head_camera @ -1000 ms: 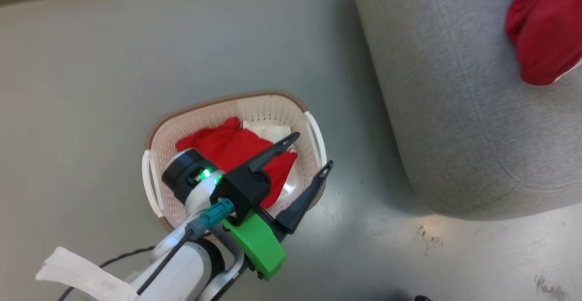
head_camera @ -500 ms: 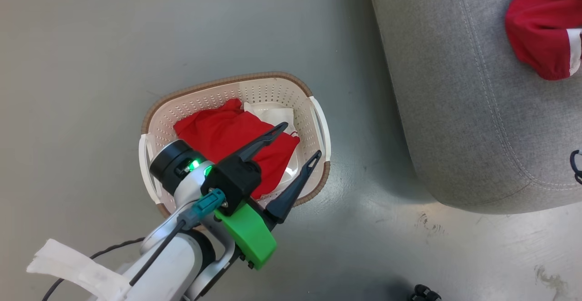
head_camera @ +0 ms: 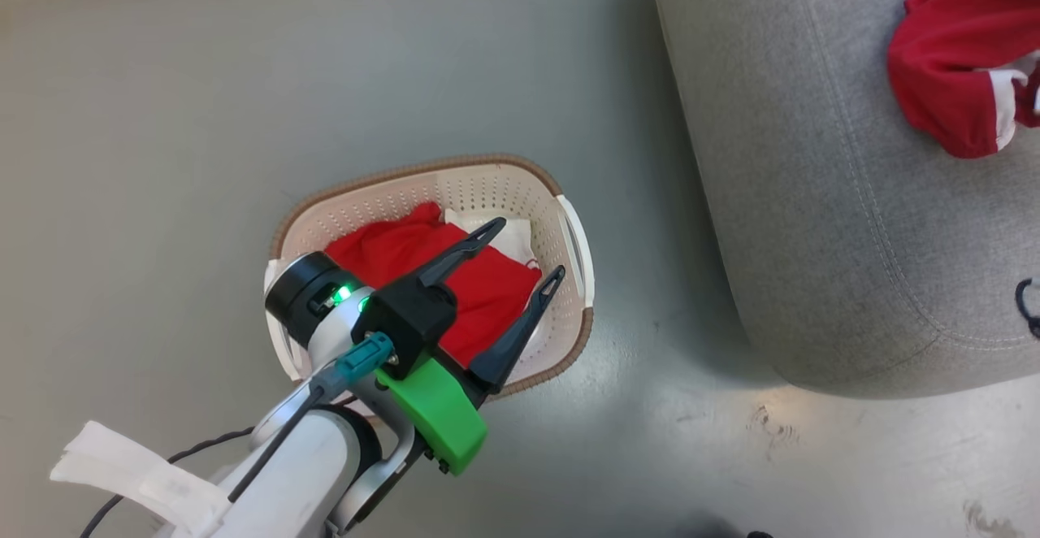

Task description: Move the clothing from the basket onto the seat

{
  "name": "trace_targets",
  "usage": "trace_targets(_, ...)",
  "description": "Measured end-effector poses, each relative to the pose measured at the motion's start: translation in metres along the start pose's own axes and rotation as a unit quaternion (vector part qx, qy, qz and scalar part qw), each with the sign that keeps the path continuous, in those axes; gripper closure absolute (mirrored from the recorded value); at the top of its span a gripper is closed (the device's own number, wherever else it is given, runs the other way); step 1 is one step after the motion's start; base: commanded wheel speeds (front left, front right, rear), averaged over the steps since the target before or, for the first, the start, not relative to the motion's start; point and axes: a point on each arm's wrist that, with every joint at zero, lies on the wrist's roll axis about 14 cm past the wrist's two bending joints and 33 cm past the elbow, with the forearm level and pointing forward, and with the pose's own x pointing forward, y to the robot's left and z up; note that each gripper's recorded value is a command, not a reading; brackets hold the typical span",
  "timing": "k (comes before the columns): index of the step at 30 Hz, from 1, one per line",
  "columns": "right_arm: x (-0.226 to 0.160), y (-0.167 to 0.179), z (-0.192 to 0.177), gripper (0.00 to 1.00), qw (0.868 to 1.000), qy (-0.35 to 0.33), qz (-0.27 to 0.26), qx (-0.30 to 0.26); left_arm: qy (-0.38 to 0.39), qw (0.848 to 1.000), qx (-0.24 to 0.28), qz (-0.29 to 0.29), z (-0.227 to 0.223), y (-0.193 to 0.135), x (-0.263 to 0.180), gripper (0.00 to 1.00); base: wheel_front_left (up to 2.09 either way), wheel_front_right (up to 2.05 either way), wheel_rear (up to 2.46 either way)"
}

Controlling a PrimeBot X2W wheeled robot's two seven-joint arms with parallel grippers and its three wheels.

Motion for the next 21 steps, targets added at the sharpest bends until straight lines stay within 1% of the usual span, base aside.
trace_targets(7, -0.018, 0.01, -0.002, 0.0, 1.0, 0.004, 0.025, -0.001, -0.024, 1.0, 0.012, 0.015, 0.016, -0.001, -0.004, 0.0, 0.0, 0.0, 0.0)
trace_targets(9, -0.023, 0.019, 0.0, 0.0, 0.999, 0.0, 0.043, 0.004, -0.03, 0.999, 0.015, 0.023, 0.019, -0.001, -0.007, 0.0, 0.0, 0.0, 0.0)
trace_targets(15, -0.045, 0.064, 0.006, 0.0, 0.994, -0.014, 0.111, 0.019, -0.045, 0.995, 0.014, 0.082, 0.028, 0.015, -0.024, 0.0, 0.0, 0.0, 0.0)
trace_targets(16, -0.045, 0.064, 0.006, 0.0, 0.994, -0.014, 0.111, 0.019, -0.045, 0.995, 0.014, 0.082, 0.028, 0.015, -0.024, 0.0, 0.0, 0.0, 0.0)
trace_targets(21, -0.066, 0.095, 0.013, 0.0, 0.986, -0.028, 0.161, 0.021, -0.059, 0.989, 0.016, 0.136, 0.035, 0.027, -0.044, 0.0, 0.0, 0.0, 0.0)
